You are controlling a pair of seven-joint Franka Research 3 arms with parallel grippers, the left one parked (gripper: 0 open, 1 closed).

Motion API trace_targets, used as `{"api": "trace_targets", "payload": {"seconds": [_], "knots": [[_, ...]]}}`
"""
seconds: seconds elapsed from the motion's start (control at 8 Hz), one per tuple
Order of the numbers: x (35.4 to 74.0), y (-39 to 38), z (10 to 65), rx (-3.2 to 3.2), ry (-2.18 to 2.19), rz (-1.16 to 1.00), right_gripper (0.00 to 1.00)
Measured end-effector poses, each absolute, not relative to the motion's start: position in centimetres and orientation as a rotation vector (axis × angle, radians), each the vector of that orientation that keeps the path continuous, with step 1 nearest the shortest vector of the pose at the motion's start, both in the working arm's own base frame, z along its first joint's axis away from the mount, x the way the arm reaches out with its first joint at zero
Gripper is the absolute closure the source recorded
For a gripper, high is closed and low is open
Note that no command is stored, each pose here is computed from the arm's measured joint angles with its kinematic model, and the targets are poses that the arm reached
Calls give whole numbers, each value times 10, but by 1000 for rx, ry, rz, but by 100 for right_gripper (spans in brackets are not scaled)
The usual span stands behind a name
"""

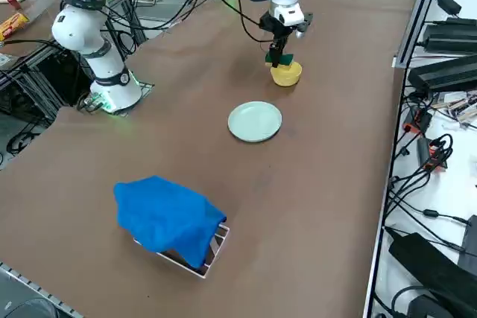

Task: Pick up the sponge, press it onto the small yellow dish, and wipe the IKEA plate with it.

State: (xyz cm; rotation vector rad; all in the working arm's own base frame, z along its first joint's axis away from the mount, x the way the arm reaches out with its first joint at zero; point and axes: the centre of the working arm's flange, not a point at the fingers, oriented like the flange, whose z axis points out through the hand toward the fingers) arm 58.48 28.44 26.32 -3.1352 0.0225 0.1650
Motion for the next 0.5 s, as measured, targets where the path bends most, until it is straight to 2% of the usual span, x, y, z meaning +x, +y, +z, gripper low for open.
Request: {"api": "trace_targets", "payload": {"seconds": [0.5], "knots": [[582, 287, 246, -3111, 65, 286, 62]]}}
